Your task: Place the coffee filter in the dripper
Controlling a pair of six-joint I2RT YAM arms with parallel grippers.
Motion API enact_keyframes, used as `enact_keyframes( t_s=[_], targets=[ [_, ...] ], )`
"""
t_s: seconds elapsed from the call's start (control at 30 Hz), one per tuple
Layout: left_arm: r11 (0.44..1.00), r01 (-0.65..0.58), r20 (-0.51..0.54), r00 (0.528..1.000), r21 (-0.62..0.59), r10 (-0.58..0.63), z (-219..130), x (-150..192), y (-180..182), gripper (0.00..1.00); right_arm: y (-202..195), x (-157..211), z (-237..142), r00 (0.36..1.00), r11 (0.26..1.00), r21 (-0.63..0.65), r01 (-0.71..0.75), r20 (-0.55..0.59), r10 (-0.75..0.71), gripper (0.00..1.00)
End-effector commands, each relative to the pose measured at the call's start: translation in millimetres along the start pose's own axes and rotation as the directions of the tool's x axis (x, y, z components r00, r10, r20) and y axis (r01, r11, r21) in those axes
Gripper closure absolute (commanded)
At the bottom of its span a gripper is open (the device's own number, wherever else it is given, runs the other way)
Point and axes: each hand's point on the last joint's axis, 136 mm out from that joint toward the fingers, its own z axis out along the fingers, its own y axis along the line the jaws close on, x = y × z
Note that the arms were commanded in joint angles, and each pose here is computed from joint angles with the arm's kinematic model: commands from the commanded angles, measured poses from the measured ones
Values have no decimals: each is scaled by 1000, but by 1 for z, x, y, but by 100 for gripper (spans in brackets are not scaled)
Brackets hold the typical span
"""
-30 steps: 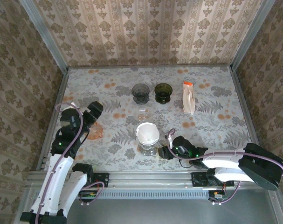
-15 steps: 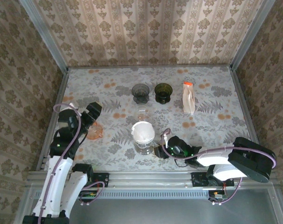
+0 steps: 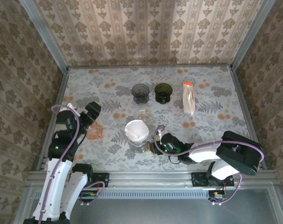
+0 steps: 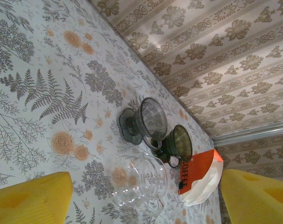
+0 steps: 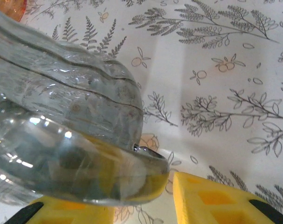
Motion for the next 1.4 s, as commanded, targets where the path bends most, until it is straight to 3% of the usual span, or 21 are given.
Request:
enact_keyframes(
  t_s=[0.0, 0.33, 0.7, 0.93, 1.37],
  targets=[
    [999, -33, 9, 999, 17, 33, -10, -4, -9, 16, 2, -12, 6, 999, 1000, 18, -6, 42, 5, 62],
    [999, -33, 13, 999, 18, 33, -11, -5, -9, 15, 1, -15, 8, 998, 1000, 29, -2, 61, 0, 56],
    [1000, -18, 11, 1000, 18, 18, -10, -1, -4, 15, 3, 1, -38, 996, 998, 64, 23, 82, -29, 46],
    [1000, -16, 16, 1000, 19, 16, -11, 0, -2, 15, 16, 21, -64, 987, 991, 16, 134, 91, -135, 46],
    [1000, -21, 6, 1000, -17, 22, -10, 3, 7, 16, 65, 37, 0, 970, 971, -94, 220, 129, -207, 48]
  ],
)
